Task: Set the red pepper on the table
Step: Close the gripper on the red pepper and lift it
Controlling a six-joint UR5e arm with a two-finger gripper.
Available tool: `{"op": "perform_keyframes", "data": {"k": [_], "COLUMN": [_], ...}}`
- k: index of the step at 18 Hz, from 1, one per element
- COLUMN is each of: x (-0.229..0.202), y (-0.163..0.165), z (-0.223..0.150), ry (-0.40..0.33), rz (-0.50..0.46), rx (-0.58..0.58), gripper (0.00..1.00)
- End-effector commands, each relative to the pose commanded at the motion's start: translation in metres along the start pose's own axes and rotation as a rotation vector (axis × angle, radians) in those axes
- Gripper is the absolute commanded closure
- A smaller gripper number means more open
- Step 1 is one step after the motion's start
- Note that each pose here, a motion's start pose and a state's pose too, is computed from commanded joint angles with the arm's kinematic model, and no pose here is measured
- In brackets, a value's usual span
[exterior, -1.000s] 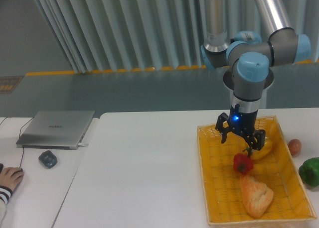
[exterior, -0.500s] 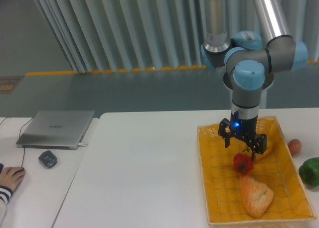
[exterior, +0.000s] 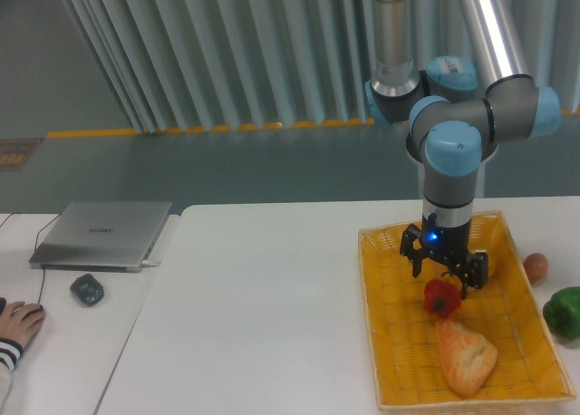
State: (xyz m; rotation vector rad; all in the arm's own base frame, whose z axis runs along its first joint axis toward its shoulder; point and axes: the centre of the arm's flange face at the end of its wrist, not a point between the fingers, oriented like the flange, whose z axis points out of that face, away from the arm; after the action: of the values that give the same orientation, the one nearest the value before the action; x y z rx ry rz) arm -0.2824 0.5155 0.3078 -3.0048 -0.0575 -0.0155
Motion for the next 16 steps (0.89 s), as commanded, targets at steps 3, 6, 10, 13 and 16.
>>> {"op": "perform_keyframes", "data": {"k": [3, 6, 10, 13, 16], "x": [0.002, -0.001, 0.000, 0.000, 0.000], "y": [-0.003, -0.006, -0.008, -0.009, -0.009], "z": [0.004, 0.014, 0.019, 0.019, 0.019], "ry": [-0.002, -0.021, -0.045, -0.046, -0.046], "rz": [0.007, 0.006, 0.004, 0.007, 0.008], "rx": [0.003, -0.005, -0.026, -0.025, -0.025], "gripper": [0.00, 0.00, 0.01, 0.12, 0.42]}}
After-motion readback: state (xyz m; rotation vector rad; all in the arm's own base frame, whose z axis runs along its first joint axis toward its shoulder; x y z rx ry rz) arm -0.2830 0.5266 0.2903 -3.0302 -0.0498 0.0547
